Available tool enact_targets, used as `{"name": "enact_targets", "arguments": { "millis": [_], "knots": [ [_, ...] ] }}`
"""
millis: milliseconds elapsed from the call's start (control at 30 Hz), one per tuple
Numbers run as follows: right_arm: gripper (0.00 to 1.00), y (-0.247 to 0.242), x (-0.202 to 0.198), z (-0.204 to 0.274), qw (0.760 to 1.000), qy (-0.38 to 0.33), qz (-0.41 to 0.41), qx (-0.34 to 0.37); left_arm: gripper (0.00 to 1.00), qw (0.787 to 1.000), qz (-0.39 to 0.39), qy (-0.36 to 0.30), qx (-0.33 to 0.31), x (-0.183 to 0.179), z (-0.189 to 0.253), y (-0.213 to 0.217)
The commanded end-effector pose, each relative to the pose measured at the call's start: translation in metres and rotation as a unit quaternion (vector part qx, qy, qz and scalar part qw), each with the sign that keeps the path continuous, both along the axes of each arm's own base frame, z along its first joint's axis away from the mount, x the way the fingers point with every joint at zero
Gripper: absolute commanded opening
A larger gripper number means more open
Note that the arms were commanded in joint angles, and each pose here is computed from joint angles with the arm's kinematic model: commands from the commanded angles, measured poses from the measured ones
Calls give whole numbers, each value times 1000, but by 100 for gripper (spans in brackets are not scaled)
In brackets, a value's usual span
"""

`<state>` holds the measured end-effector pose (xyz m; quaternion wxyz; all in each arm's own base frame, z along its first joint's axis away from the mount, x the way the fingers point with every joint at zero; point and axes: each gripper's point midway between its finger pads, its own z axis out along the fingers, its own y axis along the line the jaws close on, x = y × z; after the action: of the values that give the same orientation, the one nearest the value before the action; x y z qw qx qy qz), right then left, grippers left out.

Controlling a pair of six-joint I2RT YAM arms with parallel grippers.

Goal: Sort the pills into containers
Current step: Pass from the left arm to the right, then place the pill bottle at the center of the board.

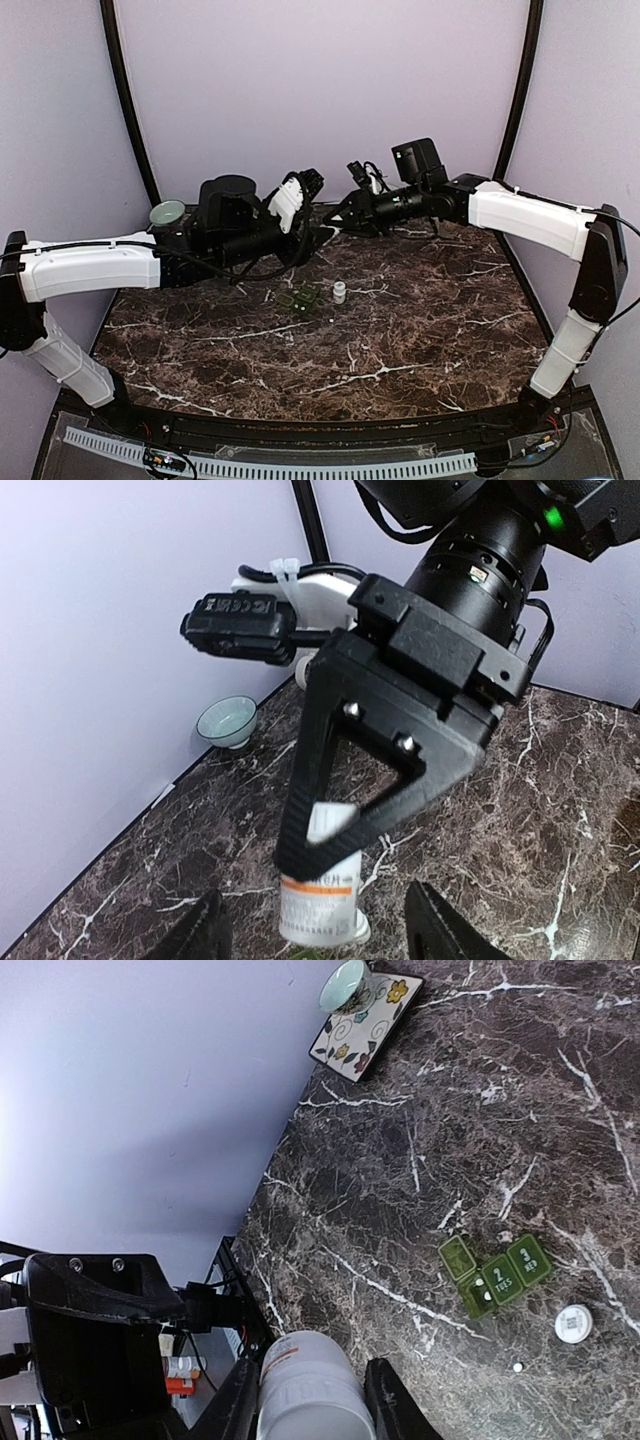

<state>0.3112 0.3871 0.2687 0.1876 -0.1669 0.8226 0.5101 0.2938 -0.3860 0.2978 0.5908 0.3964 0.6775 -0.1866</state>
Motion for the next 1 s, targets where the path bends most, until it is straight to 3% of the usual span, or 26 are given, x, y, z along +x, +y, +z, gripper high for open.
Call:
{"name": "enact_targets", "arguments": {
  "millis": [0, 300, 633, 967],
  "knots": [
    [0, -15, 18, 14, 999, -42, -35, -3, 61, 999, 21, 3, -24, -8, 8, 18],
    [0, -64, 67, -46, 971, -114, -121, -175, 61, 997, 59, 29, -31, -14, -6, 46],
    [0, -123, 115, -122, 894, -164, -180, -376, 61, 994, 74, 65, -39, -21, -22, 58],
    [0, -151, 127, -178, 852, -151, -184, -467, 61, 991, 84, 89, -49, -24, -34, 66]
  ]
}}
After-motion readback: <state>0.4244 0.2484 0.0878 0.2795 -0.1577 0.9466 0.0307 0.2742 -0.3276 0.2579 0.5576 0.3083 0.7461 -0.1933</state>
